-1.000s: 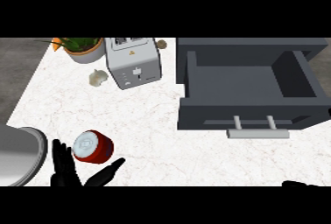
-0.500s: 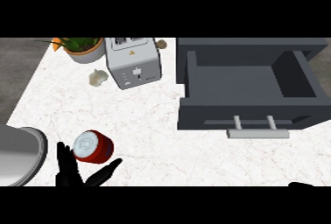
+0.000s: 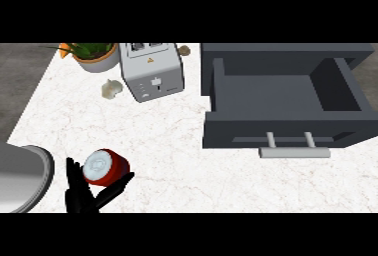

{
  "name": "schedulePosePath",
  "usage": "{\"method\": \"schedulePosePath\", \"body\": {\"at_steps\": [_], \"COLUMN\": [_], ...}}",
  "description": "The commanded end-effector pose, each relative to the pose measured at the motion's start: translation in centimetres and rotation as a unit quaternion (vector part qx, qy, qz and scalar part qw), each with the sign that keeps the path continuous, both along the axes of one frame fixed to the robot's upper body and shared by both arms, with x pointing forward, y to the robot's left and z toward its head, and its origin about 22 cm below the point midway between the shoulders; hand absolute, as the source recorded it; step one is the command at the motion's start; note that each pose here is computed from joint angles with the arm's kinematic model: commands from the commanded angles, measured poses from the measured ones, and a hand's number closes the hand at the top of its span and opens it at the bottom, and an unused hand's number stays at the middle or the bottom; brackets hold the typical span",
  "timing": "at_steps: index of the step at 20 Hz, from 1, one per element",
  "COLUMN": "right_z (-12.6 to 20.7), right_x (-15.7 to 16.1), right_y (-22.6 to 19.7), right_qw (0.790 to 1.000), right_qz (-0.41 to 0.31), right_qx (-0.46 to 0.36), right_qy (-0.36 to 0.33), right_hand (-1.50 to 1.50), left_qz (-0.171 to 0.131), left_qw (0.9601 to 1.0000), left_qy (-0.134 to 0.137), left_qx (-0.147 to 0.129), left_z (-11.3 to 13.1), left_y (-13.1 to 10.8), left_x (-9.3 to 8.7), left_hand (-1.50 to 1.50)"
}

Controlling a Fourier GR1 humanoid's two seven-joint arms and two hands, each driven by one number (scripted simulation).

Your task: Pick up the can, place it into the drawer and close the drawer

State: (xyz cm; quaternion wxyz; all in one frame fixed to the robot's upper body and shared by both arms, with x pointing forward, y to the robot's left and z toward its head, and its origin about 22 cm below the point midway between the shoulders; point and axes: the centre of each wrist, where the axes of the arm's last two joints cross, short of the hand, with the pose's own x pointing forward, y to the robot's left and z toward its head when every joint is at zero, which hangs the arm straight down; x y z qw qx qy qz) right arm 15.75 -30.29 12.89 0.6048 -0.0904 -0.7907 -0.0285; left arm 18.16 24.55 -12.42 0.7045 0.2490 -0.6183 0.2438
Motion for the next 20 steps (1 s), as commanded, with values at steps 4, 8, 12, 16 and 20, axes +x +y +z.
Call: {"method": "schedulePosePath", "body": {"at_steps": [4,8,12,16,20], "right_z": [0.0,0.5,0.4,2.0,1.9], "right_x": [-0.5,1.4,1.8,0.4,-0.2], "right_y": [-0.4,0.5,0.9,-0.5,1.4], "right_qw": [1.000,1.000,1.000,1.000,1.000], "right_qz": [0.001,0.001,-0.004,-0.001,-0.006], "right_qx": [-0.011,-0.005,-0.002,-0.006,-0.008], "right_qy": [-0.004,-0.007,-0.003,-0.007,-0.018], "right_hand": [-1.50,-1.50,-1.50,-1.50,-1.50], "left_qz": [-0.010,-0.057,-0.090,-0.096,-0.119], "left_qw": [0.9998,0.9981,0.9958,0.9940,0.9901], "left_qy": [-0.014,-0.023,-0.014,-0.044,-0.068], "left_qx": [0.007,-0.005,-0.011,-0.028,-0.033], "left_z": [-0.5,-0.5,-0.3,-2.1,-1.2], "left_y": [0.5,2.0,1.2,-1.6,-0.1], "left_x": [0.9,1.2,3.5,3.6,6.6], "left_hand": [-1.50,-1.50,-1.50,1.50,1.50]}}
